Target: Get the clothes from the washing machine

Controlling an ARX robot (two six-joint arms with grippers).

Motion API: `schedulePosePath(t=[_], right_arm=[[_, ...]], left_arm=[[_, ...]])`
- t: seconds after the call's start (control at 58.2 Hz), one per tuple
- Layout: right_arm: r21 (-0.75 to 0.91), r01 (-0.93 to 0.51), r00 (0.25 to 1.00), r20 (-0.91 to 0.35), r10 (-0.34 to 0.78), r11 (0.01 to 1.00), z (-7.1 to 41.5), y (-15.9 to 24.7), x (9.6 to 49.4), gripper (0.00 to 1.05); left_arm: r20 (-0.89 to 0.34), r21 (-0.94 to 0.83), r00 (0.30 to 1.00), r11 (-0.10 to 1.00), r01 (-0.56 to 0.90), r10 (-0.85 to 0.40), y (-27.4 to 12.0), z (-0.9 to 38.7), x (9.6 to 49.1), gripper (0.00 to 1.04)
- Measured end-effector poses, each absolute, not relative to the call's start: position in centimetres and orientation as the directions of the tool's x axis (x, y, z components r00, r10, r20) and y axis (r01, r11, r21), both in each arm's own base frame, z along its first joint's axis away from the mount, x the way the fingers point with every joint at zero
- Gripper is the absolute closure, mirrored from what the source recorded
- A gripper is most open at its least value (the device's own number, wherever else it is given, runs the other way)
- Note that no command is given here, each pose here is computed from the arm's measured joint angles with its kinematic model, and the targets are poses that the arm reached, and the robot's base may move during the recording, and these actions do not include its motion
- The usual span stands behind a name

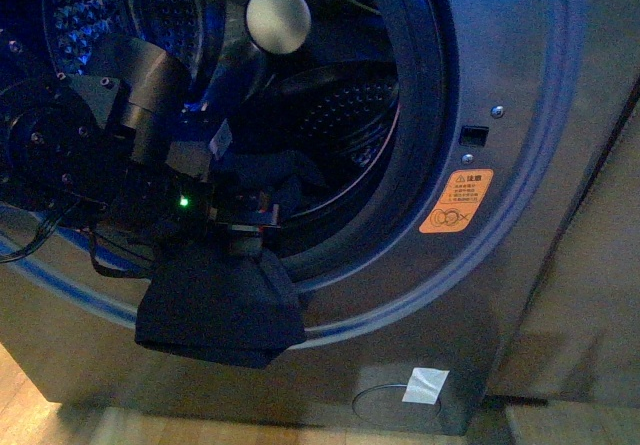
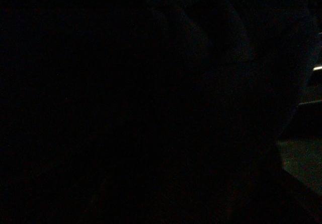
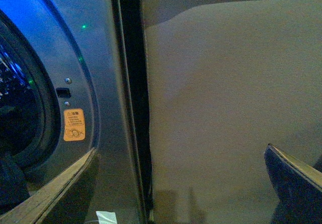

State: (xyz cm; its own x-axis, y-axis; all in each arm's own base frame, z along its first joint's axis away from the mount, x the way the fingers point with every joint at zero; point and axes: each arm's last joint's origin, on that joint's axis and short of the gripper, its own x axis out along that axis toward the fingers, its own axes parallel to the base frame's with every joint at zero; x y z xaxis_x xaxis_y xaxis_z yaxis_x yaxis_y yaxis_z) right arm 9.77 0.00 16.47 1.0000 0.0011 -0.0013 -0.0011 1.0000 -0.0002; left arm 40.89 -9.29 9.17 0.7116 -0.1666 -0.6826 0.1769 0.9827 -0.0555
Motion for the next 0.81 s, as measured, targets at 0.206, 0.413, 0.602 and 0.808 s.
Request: schedulePosePath(t=[0.206,0.413,0.602,0.808], right_arm=[[0.000,-0.001,1.000,-0.001,0.001,1.000,16.5,0.0,9.8,0.07],[0.000,-0.001,1.000,-0.001,0.001,1.000,16.5,0.0,9.8,0.07],[0.000,-0.001,1.000,-0.001,0.001,1.000,16.5,0.0,9.8,0.07],[0.000,-0.001,1.000,-0.001,0.001,1.000,16.5,0.0,9.8,0.07]], left_arm=[[-0.631,-0.062,0.756,0.983,0.175,-0.174,-8.7,10.6,39.9,0.70],[-0.526,-0.100,0.815,0.969,0.226,-0.245,-8.3,14.1,37.8,0.99],[-0.430,-0.131,0.842,0.945,0.299,-0.326,-8.0,17.8,34.1,1.01],[-0.327,-0.157,0.843,0.904,0.397,-0.427,-7.2,21.4,29.9,1.01]])
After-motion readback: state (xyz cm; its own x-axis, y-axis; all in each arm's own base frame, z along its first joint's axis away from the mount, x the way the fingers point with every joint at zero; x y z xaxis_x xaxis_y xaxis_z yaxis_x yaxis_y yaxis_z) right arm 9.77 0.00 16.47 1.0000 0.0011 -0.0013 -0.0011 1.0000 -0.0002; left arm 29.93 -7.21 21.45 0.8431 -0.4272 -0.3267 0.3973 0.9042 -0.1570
